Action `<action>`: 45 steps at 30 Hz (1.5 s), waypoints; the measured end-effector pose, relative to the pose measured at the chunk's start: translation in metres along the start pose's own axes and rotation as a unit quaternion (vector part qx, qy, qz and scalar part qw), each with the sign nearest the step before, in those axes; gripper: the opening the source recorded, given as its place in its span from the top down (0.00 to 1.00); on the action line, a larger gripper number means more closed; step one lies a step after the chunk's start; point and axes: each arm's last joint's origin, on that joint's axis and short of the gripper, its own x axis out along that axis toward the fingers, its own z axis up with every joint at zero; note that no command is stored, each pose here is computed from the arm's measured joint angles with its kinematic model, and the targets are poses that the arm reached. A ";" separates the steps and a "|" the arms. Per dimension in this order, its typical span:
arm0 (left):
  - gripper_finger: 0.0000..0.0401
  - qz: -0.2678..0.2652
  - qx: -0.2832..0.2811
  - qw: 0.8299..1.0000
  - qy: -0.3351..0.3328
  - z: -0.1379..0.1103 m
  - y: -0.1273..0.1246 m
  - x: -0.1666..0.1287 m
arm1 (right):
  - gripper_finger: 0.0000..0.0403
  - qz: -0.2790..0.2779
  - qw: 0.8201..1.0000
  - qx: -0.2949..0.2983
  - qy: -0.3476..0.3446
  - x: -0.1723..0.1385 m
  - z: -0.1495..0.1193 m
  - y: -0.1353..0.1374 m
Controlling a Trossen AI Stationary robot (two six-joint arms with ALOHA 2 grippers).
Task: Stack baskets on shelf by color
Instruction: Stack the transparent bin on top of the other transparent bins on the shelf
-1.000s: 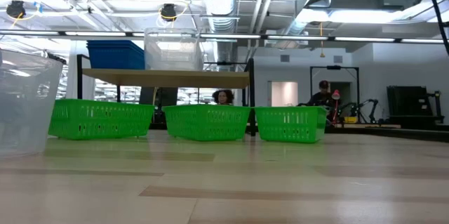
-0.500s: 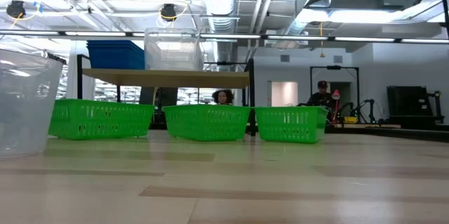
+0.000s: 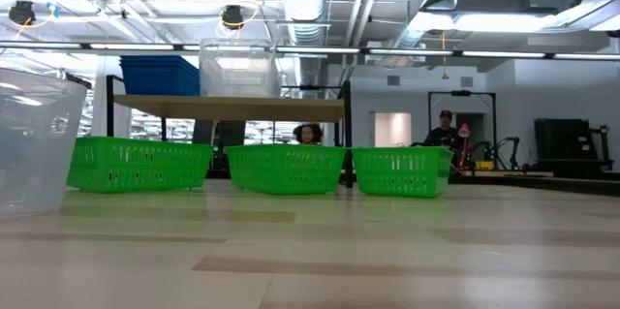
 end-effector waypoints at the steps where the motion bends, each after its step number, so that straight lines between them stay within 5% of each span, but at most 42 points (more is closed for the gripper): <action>1: 0.56 0.007 0.002 1.000 0.000 -0.003 -0.003 0.005 | 0.66 0.000 1.000 0.000 -0.001 -0.001 -0.002 0.002; 8: 0.56 0.092 0.024 0.995 0.005 -0.018 -0.015 0.056 | 0.66 0.000 1.000 0.009 -0.010 -0.006 -0.011 0.016; 15: 0.56 0.136 0.025 0.990 -0.024 -0.002 -0.023 0.108 | 0.66 0.005 1.000 0.021 -0.014 -0.011 -0.019 0.027; 18: 0.56 0.096 0.047 0.994 -0.019 0.012 -0.035 0.133 | 0.66 0.005 0.999 0.029 -0.017 -0.013 -0.022 0.031; 25: 0.56 -0.096 0.071 0.990 -0.079 0.064 -0.072 0.168 | 0.66 0.012 0.999 0.038 -0.019 -0.016 -0.028 0.039; 30: 0.56 -0.249 0.111 0.956 -0.104 0.102 -0.093 0.159 | 0.66 0.002 0.999 0.036 -0.028 -0.017 -0.029 0.039; 34: 0.56 -0.338 0.154 0.927 -0.052 0.112 -0.110 0.128 | 0.66 -0.010 0.999 0.013 -0.036 -0.018 -0.030 0.040; 40: 0.56 -0.343 0.180 0.922 0.021 0.087 -0.108 0.057 | 0.66 -0.019 0.998 -0.037 -0.048 -0.015 -0.023 0.035; 45: 0.56 -0.306 0.149 0.940 -0.020 0.055 -0.086 -0.006 | 0.65 -0.034 0.992 -0.108 -0.049 -0.008 -0.012 0.023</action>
